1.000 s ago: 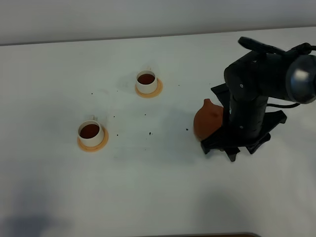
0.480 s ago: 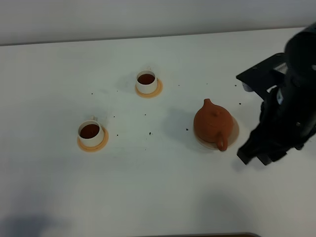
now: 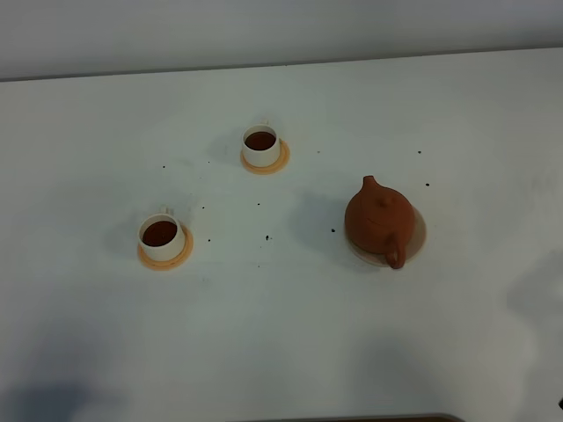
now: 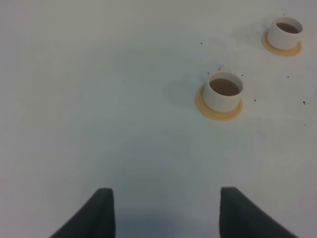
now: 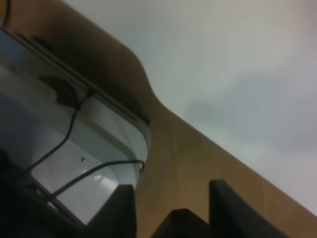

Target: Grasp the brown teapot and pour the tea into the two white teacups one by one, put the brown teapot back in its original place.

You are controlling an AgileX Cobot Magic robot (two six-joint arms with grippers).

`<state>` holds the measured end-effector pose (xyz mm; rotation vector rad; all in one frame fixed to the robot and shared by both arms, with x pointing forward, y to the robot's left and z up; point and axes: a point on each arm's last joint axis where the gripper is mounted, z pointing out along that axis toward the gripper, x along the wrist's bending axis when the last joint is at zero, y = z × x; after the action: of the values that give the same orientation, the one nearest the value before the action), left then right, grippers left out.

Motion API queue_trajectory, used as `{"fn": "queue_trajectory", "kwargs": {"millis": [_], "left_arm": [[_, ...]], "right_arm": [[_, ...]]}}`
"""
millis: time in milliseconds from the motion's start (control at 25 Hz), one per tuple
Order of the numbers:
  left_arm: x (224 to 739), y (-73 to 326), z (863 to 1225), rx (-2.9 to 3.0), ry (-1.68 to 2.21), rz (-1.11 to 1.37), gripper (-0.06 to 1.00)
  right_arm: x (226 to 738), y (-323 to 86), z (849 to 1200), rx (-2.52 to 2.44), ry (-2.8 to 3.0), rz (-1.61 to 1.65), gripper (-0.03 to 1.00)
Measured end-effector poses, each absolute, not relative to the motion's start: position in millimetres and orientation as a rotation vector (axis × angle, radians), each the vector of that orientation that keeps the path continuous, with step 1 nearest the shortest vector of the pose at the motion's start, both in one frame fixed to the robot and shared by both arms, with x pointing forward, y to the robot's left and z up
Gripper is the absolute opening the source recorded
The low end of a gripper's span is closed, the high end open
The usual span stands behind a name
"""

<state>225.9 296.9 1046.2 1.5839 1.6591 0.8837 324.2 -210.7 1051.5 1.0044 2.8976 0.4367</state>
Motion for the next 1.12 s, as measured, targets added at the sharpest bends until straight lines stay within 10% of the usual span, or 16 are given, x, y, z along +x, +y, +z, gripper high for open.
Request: {"fn": "queue_trajectory", "kwargs": {"millis": [1120], "left_arm": [[226, 297, 1046, 1.584, 1.659, 0.884, 0.47]], "right_arm": [[283, -259, 1037, 1.1, 2.521, 0.839, 0.32]]}}
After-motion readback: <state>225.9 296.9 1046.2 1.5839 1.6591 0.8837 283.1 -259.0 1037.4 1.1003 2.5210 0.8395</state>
